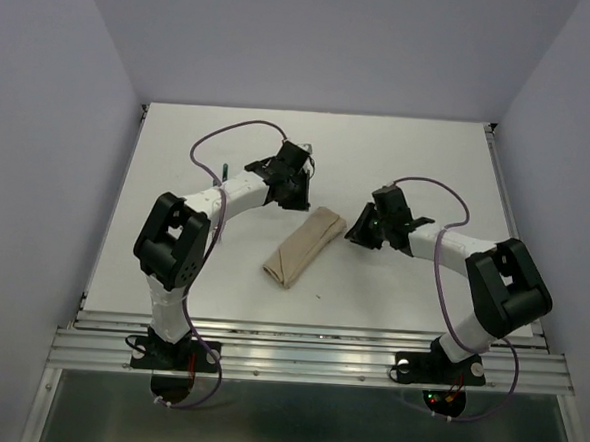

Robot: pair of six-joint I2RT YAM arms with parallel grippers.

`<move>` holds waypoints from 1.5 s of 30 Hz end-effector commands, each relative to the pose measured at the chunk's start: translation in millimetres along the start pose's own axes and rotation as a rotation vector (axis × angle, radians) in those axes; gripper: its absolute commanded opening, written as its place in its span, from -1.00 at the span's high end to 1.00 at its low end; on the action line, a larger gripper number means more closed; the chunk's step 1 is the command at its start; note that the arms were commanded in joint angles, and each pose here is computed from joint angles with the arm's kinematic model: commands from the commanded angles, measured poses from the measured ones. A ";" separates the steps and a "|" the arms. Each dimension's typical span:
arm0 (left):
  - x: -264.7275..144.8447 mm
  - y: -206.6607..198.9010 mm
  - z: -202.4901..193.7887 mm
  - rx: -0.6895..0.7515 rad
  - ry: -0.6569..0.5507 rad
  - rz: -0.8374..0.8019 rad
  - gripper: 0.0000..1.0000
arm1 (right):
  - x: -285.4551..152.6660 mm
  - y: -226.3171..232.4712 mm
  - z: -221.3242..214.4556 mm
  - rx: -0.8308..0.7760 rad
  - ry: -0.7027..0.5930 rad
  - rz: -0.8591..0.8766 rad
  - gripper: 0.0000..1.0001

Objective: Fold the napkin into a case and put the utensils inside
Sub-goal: Fold the 2/3-rectangle-folded napkin at the center of the board.

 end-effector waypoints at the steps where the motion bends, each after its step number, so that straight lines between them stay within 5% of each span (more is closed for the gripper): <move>1: -28.1 -25.6 9.3 0.080 -0.074 -0.011 0.25 | -13.8 -15.9 26.0 -0.012 -0.061 0.010 0.32; 16: -1.5 -64.8 -12.8 0.168 -0.020 -0.012 -0.08 | -4.6 6.1 54.6 0.060 -0.078 0.224 0.17; 31: 18.9 -69.9 -21.2 0.189 0.030 -0.039 0.09 | 9.6 10.8 54.5 0.087 -0.047 0.268 0.17; 37: 25.5 -69.4 -23.3 0.197 0.045 -0.039 0.22 | 14.0 10.3 51.3 0.094 -0.031 0.280 0.37; 45: 27.3 -73.7 -25.3 0.216 0.048 -0.041 0.10 | 10.0 15.0 54.9 0.089 -0.039 0.299 0.82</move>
Point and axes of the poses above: each gripper's point midway between its finger pads, its own x axis out along the fingers, its own y axis along the line the jaws close on, z = x × y, the point moved 5 cm from there along -x, back along the fingers, and after that the axes turned 7 degrees about -x, right-handed, at the moved point
